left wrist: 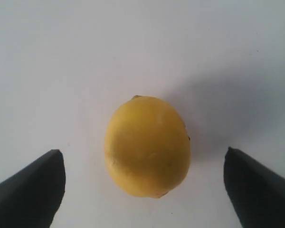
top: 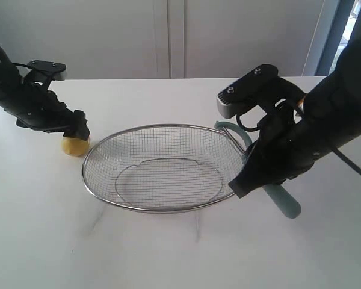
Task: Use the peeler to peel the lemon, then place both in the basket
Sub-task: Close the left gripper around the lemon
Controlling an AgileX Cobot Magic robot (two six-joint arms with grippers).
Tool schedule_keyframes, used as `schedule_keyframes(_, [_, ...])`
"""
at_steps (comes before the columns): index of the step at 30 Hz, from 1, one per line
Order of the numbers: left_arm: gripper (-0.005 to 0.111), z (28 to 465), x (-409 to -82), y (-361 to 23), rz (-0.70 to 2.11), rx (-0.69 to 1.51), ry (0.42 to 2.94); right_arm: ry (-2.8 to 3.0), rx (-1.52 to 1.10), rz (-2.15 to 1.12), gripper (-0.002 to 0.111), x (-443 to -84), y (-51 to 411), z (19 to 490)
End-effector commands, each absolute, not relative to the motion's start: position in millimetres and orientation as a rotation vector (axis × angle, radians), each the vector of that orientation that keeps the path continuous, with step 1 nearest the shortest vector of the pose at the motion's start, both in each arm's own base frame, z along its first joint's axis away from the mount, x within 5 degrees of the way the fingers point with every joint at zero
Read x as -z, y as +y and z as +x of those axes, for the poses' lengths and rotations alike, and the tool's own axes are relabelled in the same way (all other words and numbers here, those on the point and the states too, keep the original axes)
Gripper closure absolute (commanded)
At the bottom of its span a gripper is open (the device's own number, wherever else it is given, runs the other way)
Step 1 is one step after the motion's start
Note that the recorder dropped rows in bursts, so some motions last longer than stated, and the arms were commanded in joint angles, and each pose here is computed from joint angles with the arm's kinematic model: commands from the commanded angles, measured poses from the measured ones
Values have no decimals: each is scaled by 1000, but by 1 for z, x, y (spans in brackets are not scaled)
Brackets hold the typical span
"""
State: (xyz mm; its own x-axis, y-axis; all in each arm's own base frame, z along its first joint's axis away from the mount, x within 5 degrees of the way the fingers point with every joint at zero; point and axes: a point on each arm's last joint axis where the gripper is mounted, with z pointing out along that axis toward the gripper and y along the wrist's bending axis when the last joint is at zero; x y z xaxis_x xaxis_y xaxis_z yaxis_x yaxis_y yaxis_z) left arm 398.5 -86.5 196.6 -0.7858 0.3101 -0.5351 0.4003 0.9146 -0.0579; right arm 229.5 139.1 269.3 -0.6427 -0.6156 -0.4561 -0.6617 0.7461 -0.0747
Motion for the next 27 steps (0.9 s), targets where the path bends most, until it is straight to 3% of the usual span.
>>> schedule_keyframes(1, [15,400,-192,-90,514,242,2549,2472,-160,-956,108,-271,141,231])
schedule_keyframes(9, [15,404,-171,-91,512,240,2588,2472,-160,-956,108,-271,141,231])
schedule_keyframes(27, [15,407,-161,-91,497,236,2601,2471,-162,-955,108,-272,141,231])
